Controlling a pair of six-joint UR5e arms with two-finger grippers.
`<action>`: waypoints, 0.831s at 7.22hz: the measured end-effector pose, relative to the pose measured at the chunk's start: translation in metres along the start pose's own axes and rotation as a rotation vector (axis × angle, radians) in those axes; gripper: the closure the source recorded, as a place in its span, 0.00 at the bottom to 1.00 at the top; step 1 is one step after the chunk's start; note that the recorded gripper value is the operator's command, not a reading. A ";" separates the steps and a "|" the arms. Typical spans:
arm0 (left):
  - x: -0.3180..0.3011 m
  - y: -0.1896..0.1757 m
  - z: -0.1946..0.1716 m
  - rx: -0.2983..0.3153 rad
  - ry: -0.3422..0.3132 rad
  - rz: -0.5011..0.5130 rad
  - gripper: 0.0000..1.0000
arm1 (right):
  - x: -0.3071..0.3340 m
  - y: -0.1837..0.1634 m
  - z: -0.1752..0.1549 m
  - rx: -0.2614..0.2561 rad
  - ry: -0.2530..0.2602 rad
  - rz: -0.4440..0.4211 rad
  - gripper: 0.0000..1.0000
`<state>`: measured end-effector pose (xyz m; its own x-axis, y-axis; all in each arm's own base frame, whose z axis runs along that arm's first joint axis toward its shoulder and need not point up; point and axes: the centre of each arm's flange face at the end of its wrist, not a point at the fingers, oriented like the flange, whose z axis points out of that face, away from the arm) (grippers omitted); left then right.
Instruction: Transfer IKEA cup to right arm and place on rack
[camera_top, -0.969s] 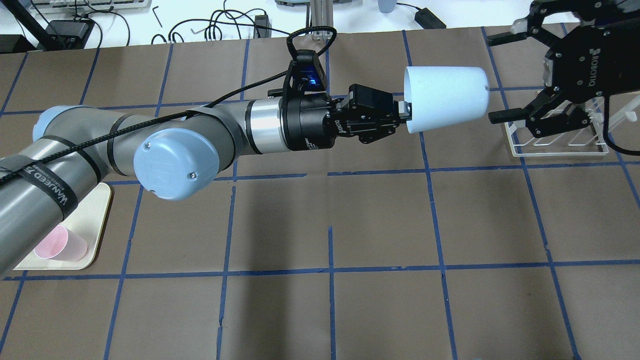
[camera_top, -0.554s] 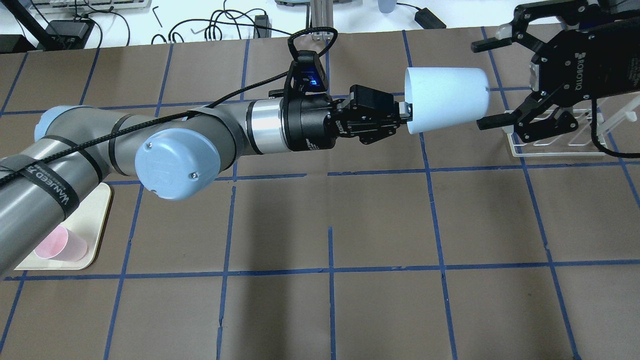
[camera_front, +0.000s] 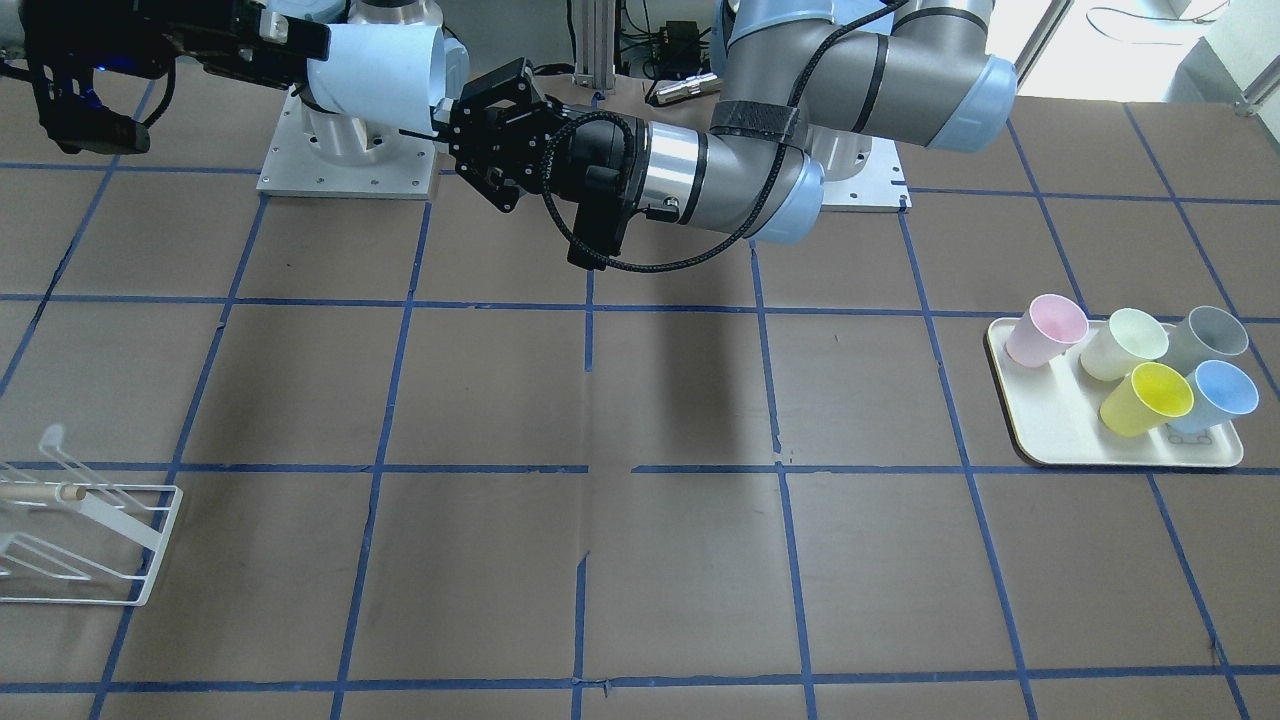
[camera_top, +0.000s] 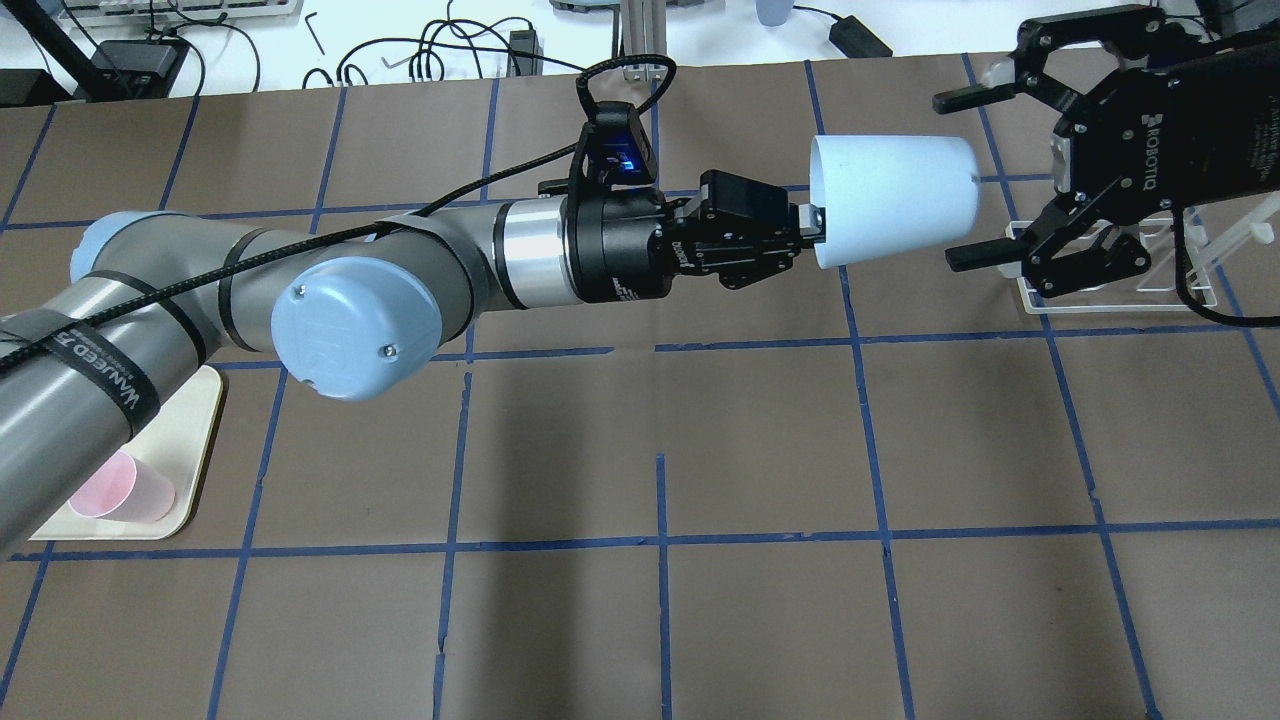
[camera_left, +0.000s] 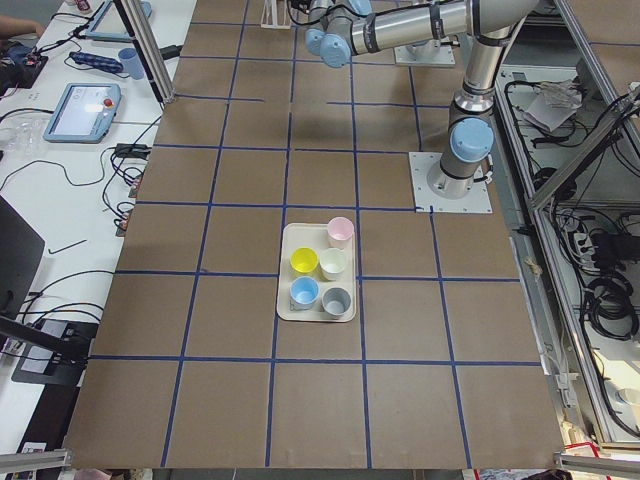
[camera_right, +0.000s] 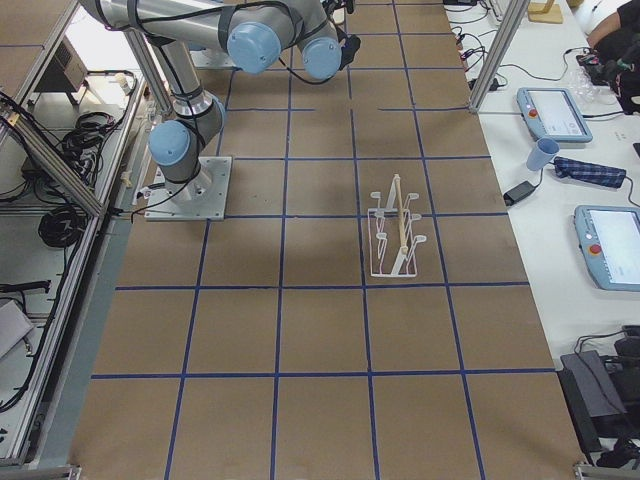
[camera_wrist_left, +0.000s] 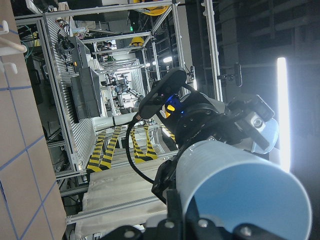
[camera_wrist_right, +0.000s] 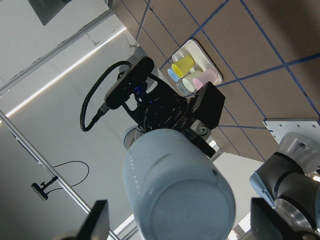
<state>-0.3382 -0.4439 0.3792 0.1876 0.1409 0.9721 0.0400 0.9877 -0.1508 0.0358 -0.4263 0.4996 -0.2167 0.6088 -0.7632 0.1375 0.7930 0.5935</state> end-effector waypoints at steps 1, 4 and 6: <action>0.000 0.000 0.000 0.000 0.000 -0.001 1.00 | 0.001 -0.001 0.000 -0.004 -0.002 0.008 0.00; 0.001 0.000 0.000 0.000 0.000 0.000 1.00 | 0.005 -0.004 0.001 -0.010 -0.005 0.020 0.01; 0.003 0.000 0.000 -0.001 0.000 0.002 1.00 | 0.006 -0.005 0.002 -0.011 -0.006 0.024 0.20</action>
<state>-0.3377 -0.4436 0.3818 0.1880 0.1428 0.9717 0.0404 0.9874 -0.1529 0.0357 -0.4266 0.4917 -0.2079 0.6275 -0.7504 0.1320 0.7781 0.6141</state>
